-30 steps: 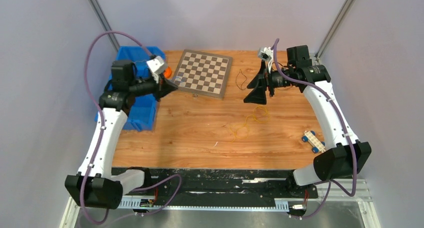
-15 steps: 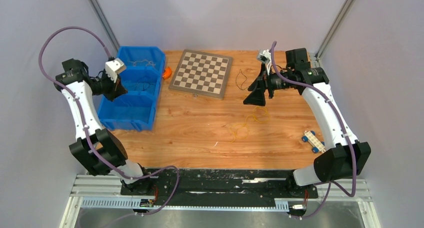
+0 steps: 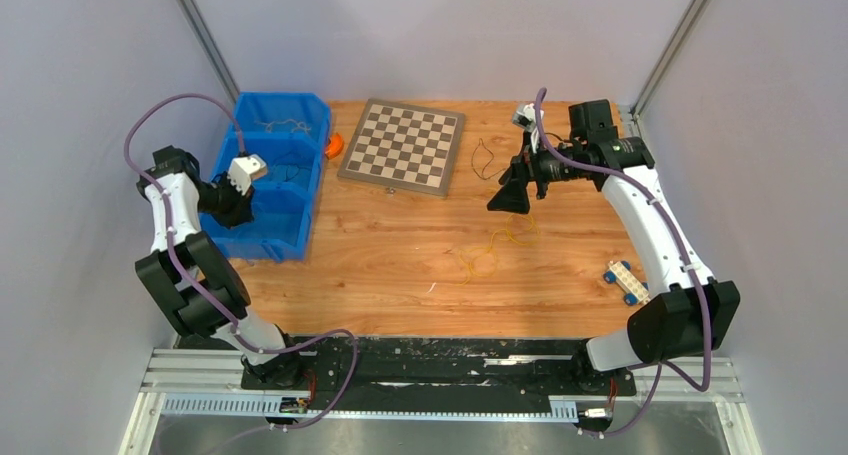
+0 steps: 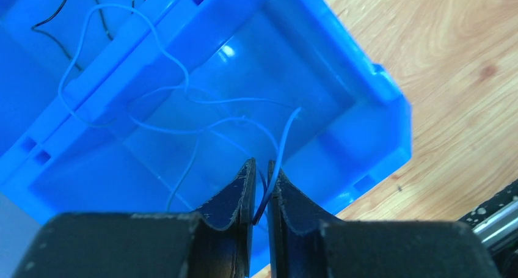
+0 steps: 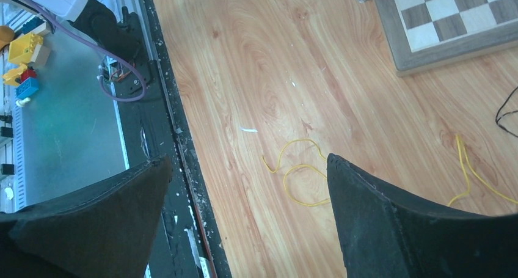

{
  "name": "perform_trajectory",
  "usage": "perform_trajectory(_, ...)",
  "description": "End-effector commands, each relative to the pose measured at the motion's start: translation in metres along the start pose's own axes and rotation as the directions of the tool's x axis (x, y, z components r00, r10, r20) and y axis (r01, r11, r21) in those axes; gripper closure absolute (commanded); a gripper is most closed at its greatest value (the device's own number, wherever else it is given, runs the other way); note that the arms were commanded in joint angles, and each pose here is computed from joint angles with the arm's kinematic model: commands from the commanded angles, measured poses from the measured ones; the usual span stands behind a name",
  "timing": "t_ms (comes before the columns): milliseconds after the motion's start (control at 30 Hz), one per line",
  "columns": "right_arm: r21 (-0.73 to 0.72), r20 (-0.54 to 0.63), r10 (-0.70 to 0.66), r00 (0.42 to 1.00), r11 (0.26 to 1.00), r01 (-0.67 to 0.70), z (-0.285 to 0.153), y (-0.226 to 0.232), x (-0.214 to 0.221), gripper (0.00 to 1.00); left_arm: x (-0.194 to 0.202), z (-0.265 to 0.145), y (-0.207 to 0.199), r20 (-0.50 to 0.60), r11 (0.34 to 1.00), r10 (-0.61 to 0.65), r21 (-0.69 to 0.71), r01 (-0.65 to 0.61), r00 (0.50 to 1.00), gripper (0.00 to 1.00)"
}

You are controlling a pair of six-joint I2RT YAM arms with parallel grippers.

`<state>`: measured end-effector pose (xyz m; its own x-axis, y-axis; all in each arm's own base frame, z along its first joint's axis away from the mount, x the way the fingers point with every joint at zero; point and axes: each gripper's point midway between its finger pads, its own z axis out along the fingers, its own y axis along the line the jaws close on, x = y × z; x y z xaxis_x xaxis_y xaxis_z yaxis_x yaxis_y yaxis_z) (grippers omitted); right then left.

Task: Untangle the cables

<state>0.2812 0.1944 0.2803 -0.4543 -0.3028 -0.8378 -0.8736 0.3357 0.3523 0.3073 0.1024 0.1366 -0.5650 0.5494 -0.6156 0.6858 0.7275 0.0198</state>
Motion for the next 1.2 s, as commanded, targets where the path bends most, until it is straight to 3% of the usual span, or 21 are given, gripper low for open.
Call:
perform_trajectory(0, 0.029, -0.007, -0.007, 1.000, 1.000, 0.007, 0.002, -0.011, 0.005, 0.04, 0.006, -0.016, 0.020, -0.056, 0.993, 0.072, -0.087, -0.077, 0.996, 0.80)
perform_trajectory(167, 0.022, -0.017, 0.010, 1.000, 1.000, -0.010, 0.004, -0.014, 0.011, 0.04, 0.011, -0.028, 0.003, -0.098, 0.990, 0.134, -0.033, -0.137, 0.986, 0.84)
perform_trajectory(267, 0.030, -0.019, 0.005, 1.000, 1.000, -0.004, 0.003, -0.014, 0.012, 0.04, 0.021, -0.038, -0.014, -0.124, 0.983, 0.181, 0.031, -0.179, 0.976, 0.99)
perform_trajectory(367, 0.038, -0.022, -0.003, 1.000, 0.999, 0.003, 0.002, -0.013, 0.014, 0.04, 0.009, -0.048, -0.023, -0.053, 0.982, 0.188, 0.031, -0.187, 0.981, 1.00)
perform_trajectory(600, 0.027, -0.020, 0.006, 1.000, 1.000, -0.005, 0.002, -0.010, 0.017, 0.04, -0.079, -0.095, -0.007, 0.234, 0.949, 0.233, -0.267, -0.169, 0.944, 1.00)
perform_trajectory(733, 0.031, -0.017, 0.003, 1.000, 1.000, -0.002, 0.001, -0.010, 0.016, 0.04, -0.105, -0.114, -0.004, 0.310, 0.912, 0.287, -0.378, -0.160, 0.906, 1.00)
perform_trajectory(900, 0.039, -0.017, -0.002, 1.000, 0.999, 0.002, -0.001, -0.008, 0.016, 0.04, -0.102, -0.115, -0.015, 0.303, 0.946, 0.231, -0.290, -0.142, 0.924, 1.00)
perform_trajectory(1167, 0.039, -0.026, 0.008, 1.000, 0.999, -0.007, 0.000, -0.008, 0.023, 0.04, -0.054, -0.083, 0.006, 0.159, 0.962, 0.171, -0.239, -0.130, 0.972, 1.00)
